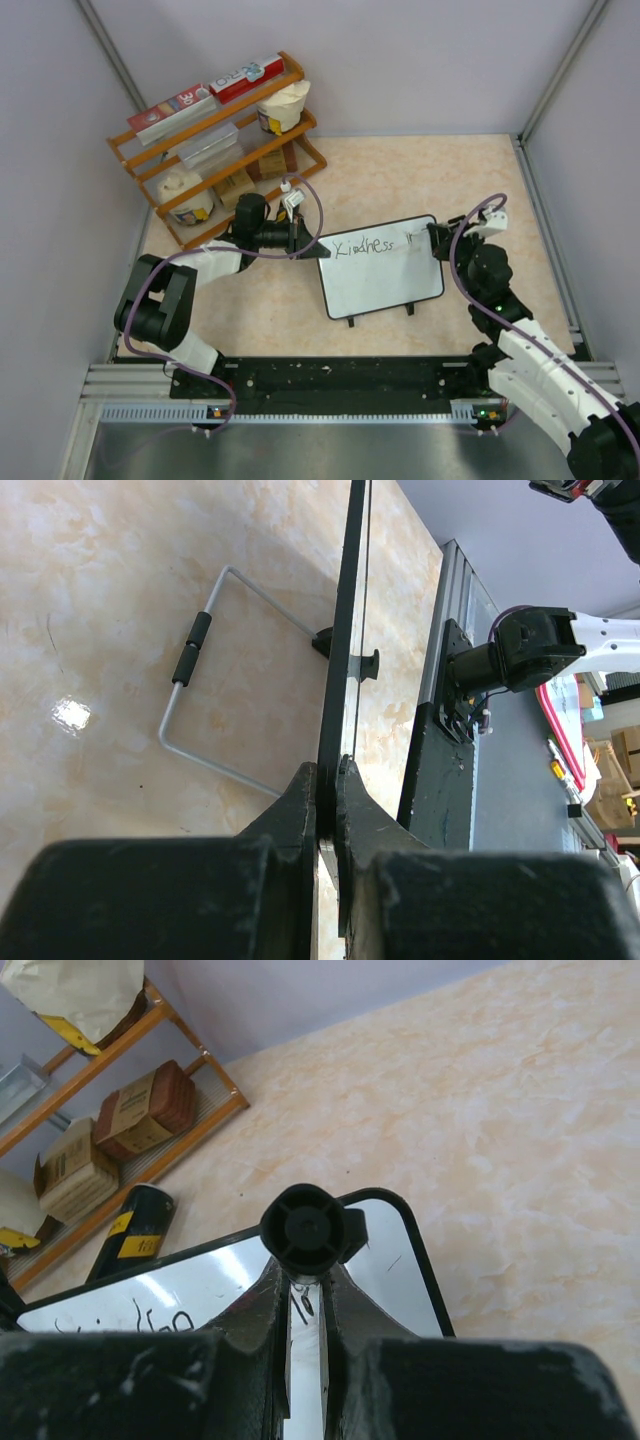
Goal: Write a sentence on the whiteboard
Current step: Write on the whiteboard with the whiteboard.
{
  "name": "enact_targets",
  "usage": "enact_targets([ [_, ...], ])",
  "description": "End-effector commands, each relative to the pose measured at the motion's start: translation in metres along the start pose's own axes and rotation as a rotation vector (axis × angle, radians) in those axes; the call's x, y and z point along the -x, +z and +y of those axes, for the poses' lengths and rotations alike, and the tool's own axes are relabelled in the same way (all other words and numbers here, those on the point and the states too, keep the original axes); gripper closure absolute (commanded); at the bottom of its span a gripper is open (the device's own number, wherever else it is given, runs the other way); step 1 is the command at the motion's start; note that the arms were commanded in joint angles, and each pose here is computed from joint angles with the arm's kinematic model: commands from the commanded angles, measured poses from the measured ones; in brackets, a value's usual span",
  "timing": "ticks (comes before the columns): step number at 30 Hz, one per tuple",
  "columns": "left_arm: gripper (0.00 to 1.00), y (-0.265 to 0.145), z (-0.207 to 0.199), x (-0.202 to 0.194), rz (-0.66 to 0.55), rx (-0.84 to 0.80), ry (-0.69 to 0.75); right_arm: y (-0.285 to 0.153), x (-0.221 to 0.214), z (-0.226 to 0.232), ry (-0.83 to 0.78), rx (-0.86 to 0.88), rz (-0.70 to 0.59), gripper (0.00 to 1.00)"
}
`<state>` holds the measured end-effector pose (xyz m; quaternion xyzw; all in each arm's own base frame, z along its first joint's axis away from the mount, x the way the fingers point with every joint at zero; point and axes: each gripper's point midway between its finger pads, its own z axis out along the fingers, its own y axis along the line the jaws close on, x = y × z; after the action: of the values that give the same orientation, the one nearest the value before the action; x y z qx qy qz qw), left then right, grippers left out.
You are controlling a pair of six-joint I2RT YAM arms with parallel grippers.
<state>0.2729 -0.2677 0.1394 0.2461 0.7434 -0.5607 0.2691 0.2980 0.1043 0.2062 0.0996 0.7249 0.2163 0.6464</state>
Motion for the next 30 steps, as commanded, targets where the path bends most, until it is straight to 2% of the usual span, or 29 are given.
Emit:
enact_targets([
  [1,1.0,0.004,0.025,-0.016,0.026,0.079,0.069,0.005,0.035,0.007,0.019,-0.013,-0.092,1.0],
  [10,1.0,0.003,0.025,-0.016,0.025,0.079,0.07,0.002,0.034,0.0,-0.002,-0.044,-0.087,1.0],
  [20,1.0,0.003,0.025,-0.016,0.025,0.082,0.07,-0.004,0.008,-0.007,-0.016,-0.038,-0.013,1.0],
  [30,1.0,0.003,0.025,-0.015,0.024,0.083,0.071,-0.012,-0.004,-0.012,-0.016,-0.033,0.007,1.0],
])
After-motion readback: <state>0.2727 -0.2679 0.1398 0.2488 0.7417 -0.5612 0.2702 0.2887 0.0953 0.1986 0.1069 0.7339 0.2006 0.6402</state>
